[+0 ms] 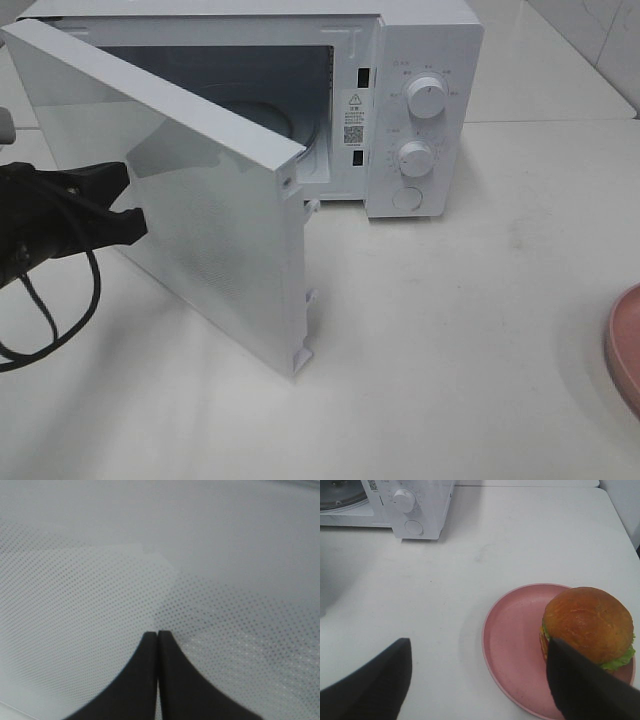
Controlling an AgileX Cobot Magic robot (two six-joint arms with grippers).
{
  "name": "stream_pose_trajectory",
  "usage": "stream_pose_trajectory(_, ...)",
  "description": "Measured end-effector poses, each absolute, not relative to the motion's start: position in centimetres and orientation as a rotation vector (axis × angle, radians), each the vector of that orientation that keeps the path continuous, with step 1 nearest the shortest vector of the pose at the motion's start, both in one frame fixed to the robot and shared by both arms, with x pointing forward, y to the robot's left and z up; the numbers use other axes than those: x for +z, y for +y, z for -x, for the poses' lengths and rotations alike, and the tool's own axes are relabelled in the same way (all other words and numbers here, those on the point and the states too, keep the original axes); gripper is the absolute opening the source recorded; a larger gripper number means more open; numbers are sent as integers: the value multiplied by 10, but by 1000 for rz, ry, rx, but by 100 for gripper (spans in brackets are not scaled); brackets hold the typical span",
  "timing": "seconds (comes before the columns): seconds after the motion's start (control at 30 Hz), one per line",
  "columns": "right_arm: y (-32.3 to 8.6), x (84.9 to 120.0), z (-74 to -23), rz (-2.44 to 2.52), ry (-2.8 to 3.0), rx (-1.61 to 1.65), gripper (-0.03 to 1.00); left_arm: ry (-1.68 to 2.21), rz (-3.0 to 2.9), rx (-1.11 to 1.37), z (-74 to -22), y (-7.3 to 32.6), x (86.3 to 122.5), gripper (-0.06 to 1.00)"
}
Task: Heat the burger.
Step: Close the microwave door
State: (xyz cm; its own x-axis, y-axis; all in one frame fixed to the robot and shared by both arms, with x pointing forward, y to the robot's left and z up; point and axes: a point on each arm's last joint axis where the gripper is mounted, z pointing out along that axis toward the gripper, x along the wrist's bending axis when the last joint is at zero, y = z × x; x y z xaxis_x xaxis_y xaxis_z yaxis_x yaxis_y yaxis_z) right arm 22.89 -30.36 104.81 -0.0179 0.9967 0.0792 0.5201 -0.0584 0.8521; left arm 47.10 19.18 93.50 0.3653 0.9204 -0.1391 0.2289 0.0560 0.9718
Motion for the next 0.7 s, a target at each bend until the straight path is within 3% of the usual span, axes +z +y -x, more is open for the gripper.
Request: stream_pose_trajectory(0.7,-304,1048,-229,-1641,1598,983,73,1213,-1397,828,-523,123,943,0)
